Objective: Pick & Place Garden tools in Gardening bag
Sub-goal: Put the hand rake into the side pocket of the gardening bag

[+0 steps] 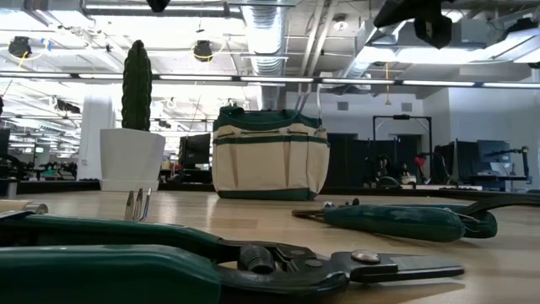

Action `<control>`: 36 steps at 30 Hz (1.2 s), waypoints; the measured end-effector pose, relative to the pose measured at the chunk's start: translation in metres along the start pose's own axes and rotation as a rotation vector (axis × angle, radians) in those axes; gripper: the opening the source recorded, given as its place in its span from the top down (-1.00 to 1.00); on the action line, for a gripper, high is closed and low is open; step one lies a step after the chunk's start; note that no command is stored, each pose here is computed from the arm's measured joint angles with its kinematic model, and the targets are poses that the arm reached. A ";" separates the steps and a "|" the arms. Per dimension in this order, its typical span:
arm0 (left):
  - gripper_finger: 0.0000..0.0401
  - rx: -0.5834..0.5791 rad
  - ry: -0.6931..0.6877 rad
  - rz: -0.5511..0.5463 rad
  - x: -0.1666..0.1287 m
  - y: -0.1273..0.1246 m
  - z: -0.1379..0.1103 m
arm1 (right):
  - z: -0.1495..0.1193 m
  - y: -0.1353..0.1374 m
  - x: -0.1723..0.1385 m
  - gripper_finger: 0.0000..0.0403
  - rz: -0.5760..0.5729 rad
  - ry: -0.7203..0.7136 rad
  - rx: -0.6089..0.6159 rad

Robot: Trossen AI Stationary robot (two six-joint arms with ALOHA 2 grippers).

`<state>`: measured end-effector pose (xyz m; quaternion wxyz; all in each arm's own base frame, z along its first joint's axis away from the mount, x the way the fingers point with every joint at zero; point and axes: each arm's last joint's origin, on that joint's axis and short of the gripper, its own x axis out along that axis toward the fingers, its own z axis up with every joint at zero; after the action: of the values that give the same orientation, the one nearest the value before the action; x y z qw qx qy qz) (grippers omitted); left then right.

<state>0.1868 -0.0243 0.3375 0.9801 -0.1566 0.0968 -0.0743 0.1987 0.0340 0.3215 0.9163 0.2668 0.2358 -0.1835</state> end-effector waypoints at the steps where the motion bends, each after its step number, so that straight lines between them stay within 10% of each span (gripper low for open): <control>1: 0.98 -0.002 0.019 0.000 0.000 -0.001 -0.002 | -0.001 0.001 0.001 1.00 0.003 0.006 -0.005; 36: 0.99 0.014 0.503 -0.142 0.051 -0.056 -0.082 | -0.014 0.031 0.008 1.00 0.140 0.002 0.051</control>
<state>0.2125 -0.1096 0.2708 0.9187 -0.1328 0.3257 -0.1799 0.2151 0.0643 0.3195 0.9194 0.3062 0.2130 -0.1249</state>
